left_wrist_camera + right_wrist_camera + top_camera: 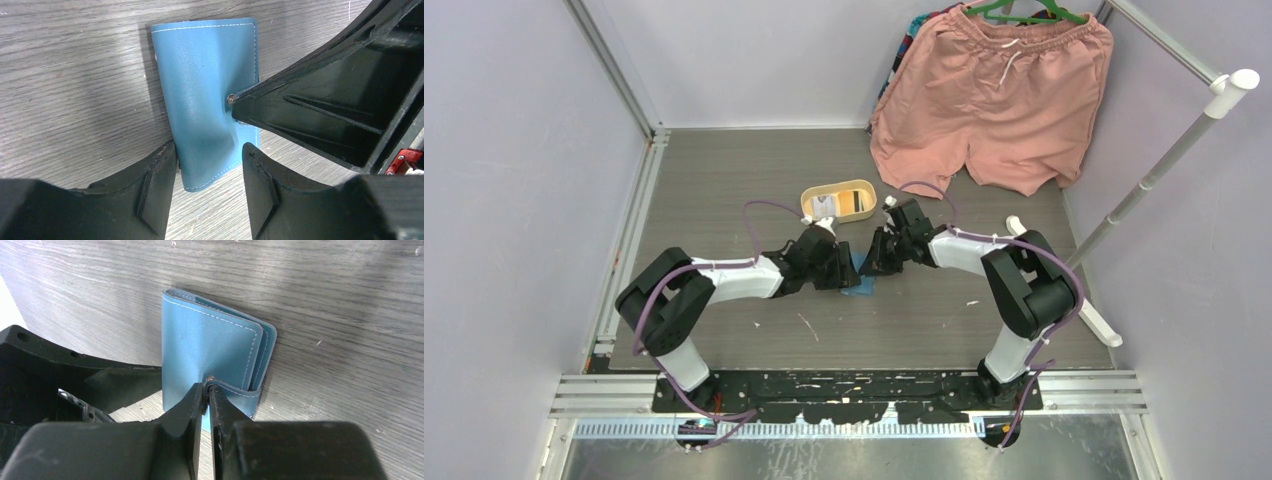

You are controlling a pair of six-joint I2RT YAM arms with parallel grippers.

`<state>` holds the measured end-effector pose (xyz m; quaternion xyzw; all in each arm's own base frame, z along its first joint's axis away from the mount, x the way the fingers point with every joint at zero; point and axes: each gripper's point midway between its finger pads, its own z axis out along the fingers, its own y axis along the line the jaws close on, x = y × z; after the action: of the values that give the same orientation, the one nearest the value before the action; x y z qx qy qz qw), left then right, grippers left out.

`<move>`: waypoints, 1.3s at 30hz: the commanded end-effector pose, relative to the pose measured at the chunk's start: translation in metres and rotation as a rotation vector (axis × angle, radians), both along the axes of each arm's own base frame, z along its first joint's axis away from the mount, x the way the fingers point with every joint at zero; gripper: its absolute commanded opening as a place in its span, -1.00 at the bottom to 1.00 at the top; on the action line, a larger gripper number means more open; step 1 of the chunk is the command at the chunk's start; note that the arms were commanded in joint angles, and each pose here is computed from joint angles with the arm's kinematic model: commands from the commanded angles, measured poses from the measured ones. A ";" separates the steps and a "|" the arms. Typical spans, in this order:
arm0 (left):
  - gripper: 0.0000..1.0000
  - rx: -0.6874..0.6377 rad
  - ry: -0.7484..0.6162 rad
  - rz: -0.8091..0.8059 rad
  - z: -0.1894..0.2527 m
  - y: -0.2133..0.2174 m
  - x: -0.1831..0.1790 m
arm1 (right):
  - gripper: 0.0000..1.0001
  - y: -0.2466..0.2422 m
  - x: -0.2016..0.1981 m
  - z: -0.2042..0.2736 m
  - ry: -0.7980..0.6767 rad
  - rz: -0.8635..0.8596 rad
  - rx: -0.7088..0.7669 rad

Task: Take the credit cards out of the card holder

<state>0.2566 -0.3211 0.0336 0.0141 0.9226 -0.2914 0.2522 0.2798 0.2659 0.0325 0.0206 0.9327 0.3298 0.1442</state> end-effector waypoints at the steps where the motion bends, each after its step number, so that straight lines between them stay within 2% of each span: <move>1: 0.04 0.091 0.083 -0.005 -0.034 0.017 -0.020 | -0.65 0.010 0.012 0.002 -0.035 -0.027 0.014; 9: -0.03 0.122 0.086 -0.002 -0.040 0.024 -0.022 | -0.59 0.011 0.018 0.004 -0.064 -0.076 0.039; 14: -0.29 0.131 0.092 0.001 -0.043 0.026 -0.023 | -0.37 0.013 0.017 0.001 -0.048 -0.079 0.050; 17: -0.33 0.139 0.096 0.005 -0.045 0.027 -0.023 | -0.30 0.013 0.016 -0.001 -0.041 -0.082 0.054; 25: -0.40 0.141 0.100 0.009 -0.048 0.027 -0.023 | -0.27 0.014 0.014 -0.008 -0.023 -0.095 0.067; 31: -0.63 0.118 0.097 0.002 -0.044 0.021 -0.022 | -0.26 0.014 0.010 -0.019 0.005 -0.111 0.078; 34: -0.96 0.111 0.098 -0.004 -0.042 0.020 -0.022 | -0.26 0.014 0.010 -0.019 0.002 -0.118 0.084; 39: -1.00 0.117 0.112 -0.001 -0.047 0.021 -0.024 | -0.25 0.016 0.014 -0.006 -0.018 -0.112 0.098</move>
<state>0.2582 -0.3157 0.0254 -0.0011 0.9266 -0.2796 0.2514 0.3019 0.2822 0.0376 0.0772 0.9039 0.3790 0.1828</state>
